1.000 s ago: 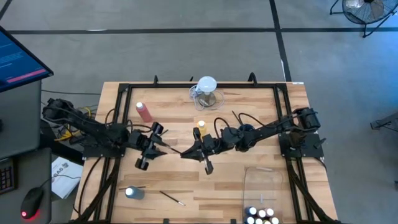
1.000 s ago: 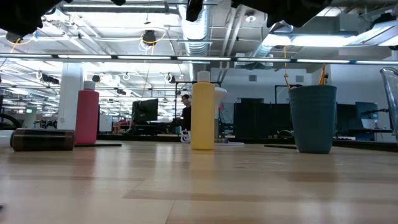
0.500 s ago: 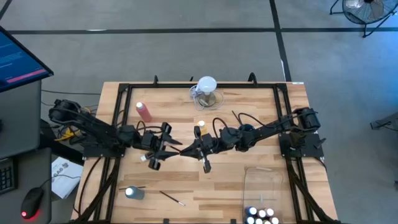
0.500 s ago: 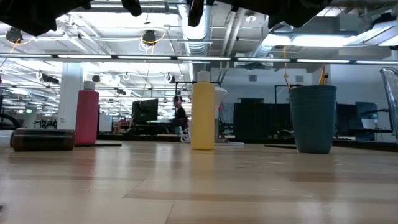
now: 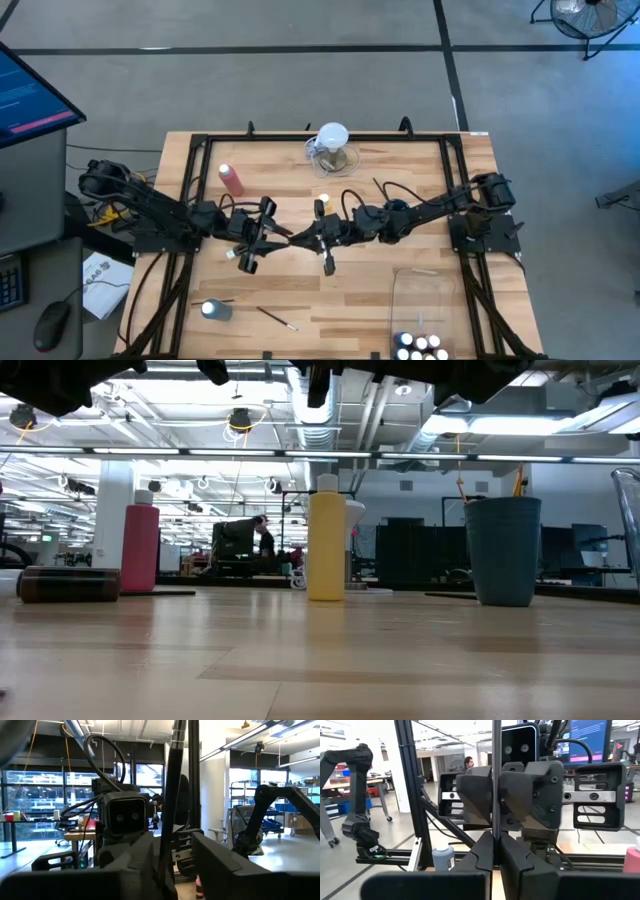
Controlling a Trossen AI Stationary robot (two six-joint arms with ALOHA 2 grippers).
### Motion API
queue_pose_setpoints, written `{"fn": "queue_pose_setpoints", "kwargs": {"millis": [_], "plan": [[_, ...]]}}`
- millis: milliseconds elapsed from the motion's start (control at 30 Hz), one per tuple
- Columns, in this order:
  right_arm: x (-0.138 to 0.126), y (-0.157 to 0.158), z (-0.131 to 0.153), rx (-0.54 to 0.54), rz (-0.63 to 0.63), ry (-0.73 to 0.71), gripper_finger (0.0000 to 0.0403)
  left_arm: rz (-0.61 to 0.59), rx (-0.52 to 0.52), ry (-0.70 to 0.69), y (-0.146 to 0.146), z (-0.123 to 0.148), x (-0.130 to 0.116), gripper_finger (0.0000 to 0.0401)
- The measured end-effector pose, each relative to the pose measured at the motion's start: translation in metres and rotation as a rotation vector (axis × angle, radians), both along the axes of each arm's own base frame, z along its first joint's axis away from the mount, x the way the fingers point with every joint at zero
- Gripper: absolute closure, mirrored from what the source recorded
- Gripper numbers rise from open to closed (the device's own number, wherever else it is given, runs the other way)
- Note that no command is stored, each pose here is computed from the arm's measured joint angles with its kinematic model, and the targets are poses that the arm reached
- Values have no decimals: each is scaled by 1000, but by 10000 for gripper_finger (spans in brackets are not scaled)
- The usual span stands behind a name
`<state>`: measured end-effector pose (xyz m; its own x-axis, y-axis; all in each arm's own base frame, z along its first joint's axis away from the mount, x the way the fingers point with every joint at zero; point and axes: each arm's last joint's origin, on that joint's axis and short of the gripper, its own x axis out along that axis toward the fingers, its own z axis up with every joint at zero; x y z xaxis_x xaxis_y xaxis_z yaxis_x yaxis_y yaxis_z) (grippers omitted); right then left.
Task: Pick & Place Paint Supplies
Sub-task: Put the black silver paintbrush into the blue cup
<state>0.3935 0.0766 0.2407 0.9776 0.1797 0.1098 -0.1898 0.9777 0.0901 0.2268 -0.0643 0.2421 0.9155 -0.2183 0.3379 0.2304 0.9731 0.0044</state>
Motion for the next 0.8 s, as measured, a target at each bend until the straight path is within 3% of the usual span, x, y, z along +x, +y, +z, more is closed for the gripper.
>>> {"fn": "queue_pose_setpoints", "kwargs": {"millis": [200, 500, 800], "plan": [[0, 1, -1, -17, -36, 3, 398, 7, -2, 5, 0, 0, 0, 391], [0, 3, -4, -23, -30, 42, 342, 22, -24, 27, 1, -1, 0, 400], [-8, 0, 3, -37, -31, 145, 333, 28, -15, 64, 3, 3, -5, 400]]}}
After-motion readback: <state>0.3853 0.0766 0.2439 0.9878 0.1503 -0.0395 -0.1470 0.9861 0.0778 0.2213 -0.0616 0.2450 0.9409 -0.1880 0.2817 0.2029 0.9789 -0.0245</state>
